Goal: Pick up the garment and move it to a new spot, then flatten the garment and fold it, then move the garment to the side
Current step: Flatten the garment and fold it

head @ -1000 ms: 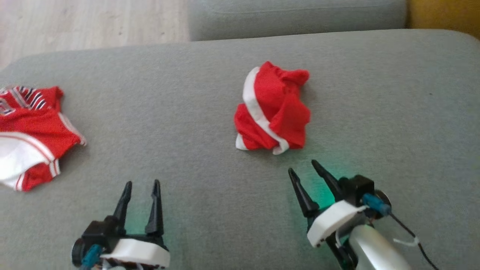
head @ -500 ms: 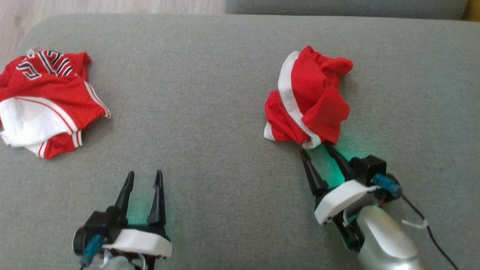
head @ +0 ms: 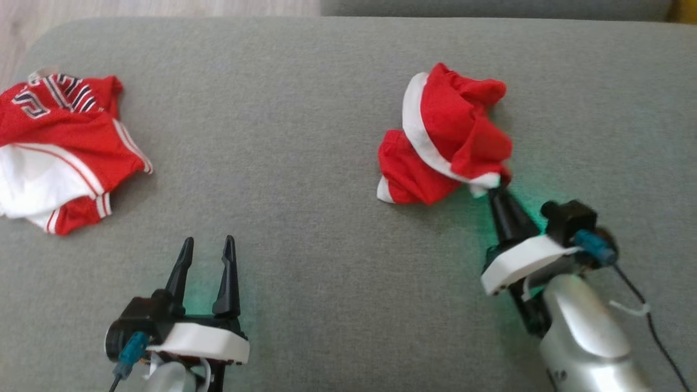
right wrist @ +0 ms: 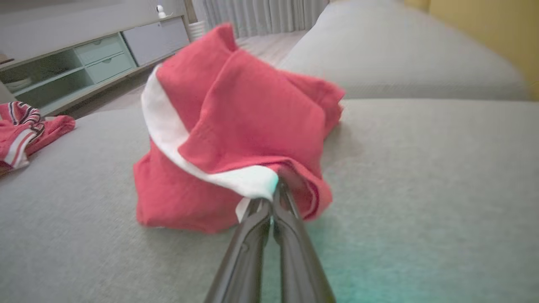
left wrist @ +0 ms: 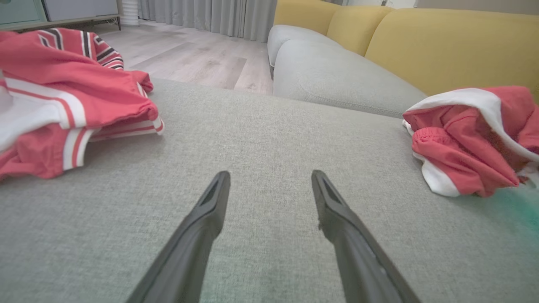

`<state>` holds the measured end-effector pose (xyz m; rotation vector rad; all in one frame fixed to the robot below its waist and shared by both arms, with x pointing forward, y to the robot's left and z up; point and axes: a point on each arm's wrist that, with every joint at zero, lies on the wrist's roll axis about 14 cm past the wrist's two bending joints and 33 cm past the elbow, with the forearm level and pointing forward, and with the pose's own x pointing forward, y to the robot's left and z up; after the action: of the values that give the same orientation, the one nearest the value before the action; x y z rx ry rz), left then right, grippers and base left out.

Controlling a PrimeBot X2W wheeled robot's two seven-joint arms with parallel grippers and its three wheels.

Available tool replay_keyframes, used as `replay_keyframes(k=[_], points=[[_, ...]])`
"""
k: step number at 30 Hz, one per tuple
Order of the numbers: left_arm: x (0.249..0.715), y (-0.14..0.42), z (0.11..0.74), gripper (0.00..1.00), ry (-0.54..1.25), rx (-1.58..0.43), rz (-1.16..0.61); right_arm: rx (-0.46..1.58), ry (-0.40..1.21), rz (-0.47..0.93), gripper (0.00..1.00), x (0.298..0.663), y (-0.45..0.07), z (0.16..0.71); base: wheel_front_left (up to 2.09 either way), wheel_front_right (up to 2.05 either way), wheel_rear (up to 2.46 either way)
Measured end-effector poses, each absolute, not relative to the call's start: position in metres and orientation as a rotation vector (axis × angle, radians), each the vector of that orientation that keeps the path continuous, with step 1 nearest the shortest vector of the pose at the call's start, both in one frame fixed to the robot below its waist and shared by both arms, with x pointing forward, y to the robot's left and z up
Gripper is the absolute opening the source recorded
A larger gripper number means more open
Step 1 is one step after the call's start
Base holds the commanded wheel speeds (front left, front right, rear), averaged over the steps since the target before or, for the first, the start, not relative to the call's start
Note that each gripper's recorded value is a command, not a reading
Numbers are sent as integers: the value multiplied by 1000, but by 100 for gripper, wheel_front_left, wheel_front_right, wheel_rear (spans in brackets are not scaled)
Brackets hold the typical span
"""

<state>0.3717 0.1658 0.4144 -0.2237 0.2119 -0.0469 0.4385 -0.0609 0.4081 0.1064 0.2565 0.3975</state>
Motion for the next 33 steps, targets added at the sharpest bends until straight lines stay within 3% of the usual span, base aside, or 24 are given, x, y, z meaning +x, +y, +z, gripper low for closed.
replay_keyframes(k=[4,8,14,26,33], points=[[375,159,421,100,193,-231,-68,-2,138,369,0,455,-85,443,0,0,0],[374,148,429,100,174,-254,-98,-133,-92,353,0,490,-107,527,0,0,0],[358,124,431,100,182,-278,-165,-286,-416,442,0,516,-72,660,0,0,0],[327,148,430,100,180,-298,-72,-403,-649,729,0,503,61,753,0,0,0],[312,147,418,100,216,-308,-54,-378,-705,712,0,495,51,779,0,0,0]])
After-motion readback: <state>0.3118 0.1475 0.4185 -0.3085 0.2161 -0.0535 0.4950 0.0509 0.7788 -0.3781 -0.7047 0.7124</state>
